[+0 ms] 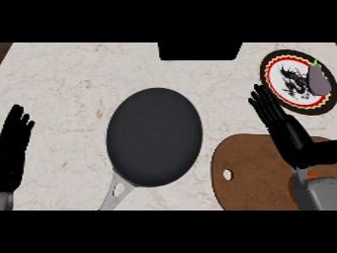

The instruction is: Pick the squash from the cutting board and place it in the pan

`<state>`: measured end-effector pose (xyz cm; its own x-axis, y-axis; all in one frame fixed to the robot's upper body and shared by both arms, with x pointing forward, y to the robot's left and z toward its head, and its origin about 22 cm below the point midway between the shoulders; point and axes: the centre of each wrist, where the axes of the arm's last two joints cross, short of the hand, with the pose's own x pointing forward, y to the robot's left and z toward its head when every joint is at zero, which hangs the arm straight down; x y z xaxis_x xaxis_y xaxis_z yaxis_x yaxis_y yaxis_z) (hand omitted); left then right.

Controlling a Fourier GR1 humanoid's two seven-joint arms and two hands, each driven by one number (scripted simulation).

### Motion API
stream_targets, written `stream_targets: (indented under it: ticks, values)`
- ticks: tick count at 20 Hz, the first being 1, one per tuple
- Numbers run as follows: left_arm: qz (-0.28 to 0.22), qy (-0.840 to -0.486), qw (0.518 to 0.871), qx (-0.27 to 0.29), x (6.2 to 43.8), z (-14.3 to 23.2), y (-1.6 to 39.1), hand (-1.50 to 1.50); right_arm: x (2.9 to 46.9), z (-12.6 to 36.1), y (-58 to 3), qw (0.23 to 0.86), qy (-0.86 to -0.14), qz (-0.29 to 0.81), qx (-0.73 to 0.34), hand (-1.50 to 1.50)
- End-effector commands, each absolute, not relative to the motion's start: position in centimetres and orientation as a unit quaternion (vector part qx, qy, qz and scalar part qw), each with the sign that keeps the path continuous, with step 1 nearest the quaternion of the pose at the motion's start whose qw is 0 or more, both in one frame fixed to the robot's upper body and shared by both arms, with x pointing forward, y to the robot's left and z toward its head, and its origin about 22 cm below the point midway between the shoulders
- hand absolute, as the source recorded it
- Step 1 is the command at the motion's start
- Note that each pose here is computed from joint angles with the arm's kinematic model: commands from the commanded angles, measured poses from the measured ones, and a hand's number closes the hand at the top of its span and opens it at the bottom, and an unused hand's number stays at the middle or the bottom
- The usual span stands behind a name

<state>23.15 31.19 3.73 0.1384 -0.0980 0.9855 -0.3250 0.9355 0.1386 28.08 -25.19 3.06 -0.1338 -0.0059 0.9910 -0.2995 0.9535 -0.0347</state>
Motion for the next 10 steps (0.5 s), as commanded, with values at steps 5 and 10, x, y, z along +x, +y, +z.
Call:
stream_targets:
  ticks: [5,10]
  values:
    - [-0.082,-0.644,0.737,0.191,23.5,1.8,30.0,0.0,28.9,6.8,-31.6,0.654,-0.753,0.04,0.066,-1.5]
    - [-0.093,-0.621,0.758,0.18,21.4,1.0,30.7,0.0,23.4,4.3,-40.7,0.742,-0.64,-0.062,-0.189,-1.5]
